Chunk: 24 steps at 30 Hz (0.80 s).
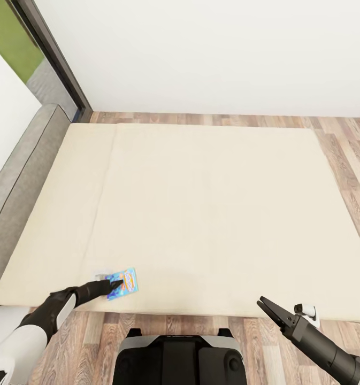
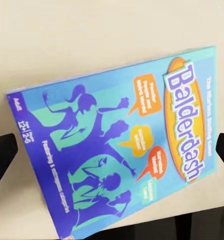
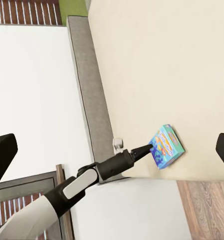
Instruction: Put all the toys in the child's room - the three board games (two on the bed and one on the table), the two jigsaw puzzles on the table, and the tennis ball on the table - inside the toy box on the table in the child's room.
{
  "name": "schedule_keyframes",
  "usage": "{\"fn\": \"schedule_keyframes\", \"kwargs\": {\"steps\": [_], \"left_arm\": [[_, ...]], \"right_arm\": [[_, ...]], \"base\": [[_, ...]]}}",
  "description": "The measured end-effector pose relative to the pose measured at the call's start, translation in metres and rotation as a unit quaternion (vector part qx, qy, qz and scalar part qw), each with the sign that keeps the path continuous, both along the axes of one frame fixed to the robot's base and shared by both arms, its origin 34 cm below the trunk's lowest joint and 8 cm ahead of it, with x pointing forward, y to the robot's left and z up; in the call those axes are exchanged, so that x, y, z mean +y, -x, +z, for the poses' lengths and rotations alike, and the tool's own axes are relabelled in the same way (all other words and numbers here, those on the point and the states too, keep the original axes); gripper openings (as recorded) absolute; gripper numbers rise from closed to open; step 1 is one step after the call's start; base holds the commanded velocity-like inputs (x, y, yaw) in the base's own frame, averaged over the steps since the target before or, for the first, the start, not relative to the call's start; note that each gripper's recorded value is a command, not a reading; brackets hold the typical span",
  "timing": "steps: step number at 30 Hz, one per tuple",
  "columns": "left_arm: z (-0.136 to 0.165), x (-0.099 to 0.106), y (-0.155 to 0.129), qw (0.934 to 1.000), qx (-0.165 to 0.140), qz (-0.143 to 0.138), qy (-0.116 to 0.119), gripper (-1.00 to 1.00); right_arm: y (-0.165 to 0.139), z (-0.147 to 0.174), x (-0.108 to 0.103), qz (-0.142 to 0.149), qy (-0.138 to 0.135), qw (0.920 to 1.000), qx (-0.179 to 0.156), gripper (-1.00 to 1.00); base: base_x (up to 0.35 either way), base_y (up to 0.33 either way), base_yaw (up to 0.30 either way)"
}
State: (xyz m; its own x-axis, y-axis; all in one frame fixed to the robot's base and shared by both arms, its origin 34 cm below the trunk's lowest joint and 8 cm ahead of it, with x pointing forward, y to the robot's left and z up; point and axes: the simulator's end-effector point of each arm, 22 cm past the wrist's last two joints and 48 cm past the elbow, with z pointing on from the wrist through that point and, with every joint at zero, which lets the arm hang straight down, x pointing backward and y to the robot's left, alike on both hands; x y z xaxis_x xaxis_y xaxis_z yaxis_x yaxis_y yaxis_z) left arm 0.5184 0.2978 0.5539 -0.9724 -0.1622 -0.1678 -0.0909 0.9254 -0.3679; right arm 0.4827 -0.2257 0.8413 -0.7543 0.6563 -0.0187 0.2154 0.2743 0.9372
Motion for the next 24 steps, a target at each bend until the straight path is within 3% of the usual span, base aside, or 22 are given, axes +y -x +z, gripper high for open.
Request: {"fn": "schedule_keyframes", "kwargs": {"steps": [7, 24], "left_arm": [[-0.004, 0.008, -0.001, 0.9997, 0.002, 0.005, -0.024, 1.0], [-0.011, 0.008, 0.015, 0.9994, 0.018, 0.008, -0.029, 1.0]], "right_arm": [[0.0, 0.0, 0.0, 0.0, 0.001, 1.0, 0.0, 1.0], [0.0, -0.001, -0.001, 0.0, 0.001, 1.0, 0.0, 1.0]], "base": [[0.0, 0.0, 0.0], [0.0, 0.0, 0.0]]}}
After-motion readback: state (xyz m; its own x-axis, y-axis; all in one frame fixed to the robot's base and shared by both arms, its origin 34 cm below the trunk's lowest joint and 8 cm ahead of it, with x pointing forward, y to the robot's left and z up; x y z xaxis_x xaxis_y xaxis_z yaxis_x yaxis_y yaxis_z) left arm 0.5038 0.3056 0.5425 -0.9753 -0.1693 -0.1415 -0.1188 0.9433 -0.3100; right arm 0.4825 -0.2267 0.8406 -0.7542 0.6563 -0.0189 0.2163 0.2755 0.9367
